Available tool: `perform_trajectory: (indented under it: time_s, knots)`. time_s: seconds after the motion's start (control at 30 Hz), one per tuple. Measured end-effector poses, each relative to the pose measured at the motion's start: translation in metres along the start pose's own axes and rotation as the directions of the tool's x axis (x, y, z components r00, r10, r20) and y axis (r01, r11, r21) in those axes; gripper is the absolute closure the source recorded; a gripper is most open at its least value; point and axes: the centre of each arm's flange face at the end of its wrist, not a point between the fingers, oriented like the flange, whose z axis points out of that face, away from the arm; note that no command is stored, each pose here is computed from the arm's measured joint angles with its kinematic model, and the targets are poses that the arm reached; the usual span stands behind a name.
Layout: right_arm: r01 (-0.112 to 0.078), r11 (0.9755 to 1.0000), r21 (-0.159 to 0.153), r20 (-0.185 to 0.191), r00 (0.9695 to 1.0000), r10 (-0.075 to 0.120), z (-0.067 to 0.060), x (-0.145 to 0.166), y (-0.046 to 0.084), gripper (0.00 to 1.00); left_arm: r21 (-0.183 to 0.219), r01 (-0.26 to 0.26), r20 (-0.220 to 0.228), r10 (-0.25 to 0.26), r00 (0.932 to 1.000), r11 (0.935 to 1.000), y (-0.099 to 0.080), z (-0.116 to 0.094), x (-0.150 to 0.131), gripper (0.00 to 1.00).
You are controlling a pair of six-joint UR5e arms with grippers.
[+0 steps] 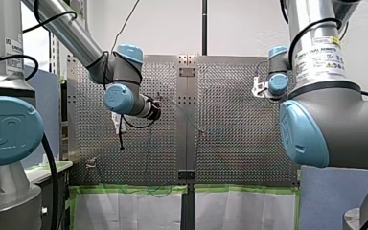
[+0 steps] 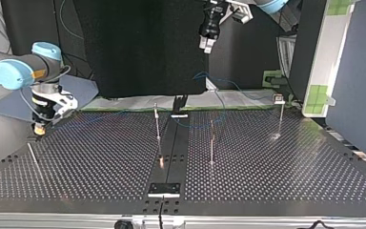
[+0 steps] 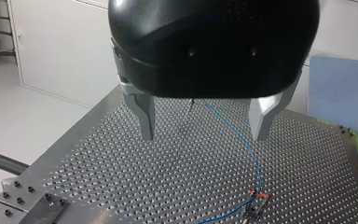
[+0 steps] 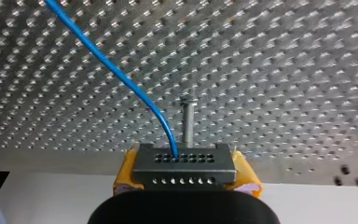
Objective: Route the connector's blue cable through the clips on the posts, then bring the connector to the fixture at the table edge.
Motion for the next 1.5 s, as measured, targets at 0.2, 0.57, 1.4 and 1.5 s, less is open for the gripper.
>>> perform_trajectory:
  time_s: [0.2, 0.57, 1.4, 1.5]
  knots:
    - [-0.017, 0.9998, 0.009, -0.008, 0.9998, 0.017, 0.01, -0.016, 0.016, 1.0, -0.006, -0.001, -0.001, 0.001, 1.0, 1.0, 0.001, 0.0, 0.0, 0.0]
    - [-0.005, 0.998, 0.063, -0.069, 0.9975, 0.01, 0.023, -0.013, 0.026, 1.0, -0.015, -0.009, 0.0, 0.009, 1.0, 0.9998, 0.003, 0.002, 0.0, 0.0]
    - [0.071, 0.9815, 0.178, -0.084, 0.9948, -0.057, 0.04, -0.021, 0.065, 1.0, -0.015, -0.041, 0.009, 0.041, 0.9991, 0.999, 0.003, 0.004, 0.0, 0.0]
    - [0.075, 0.9795, 0.187, -0.083, 0.9947, -0.06, 0.041, -0.022, 0.07, 1.0, -0.016, -0.042, 0.007, 0.042, 0.9991, 0.999, 0.003, 0.004, 0.0, 0.0]
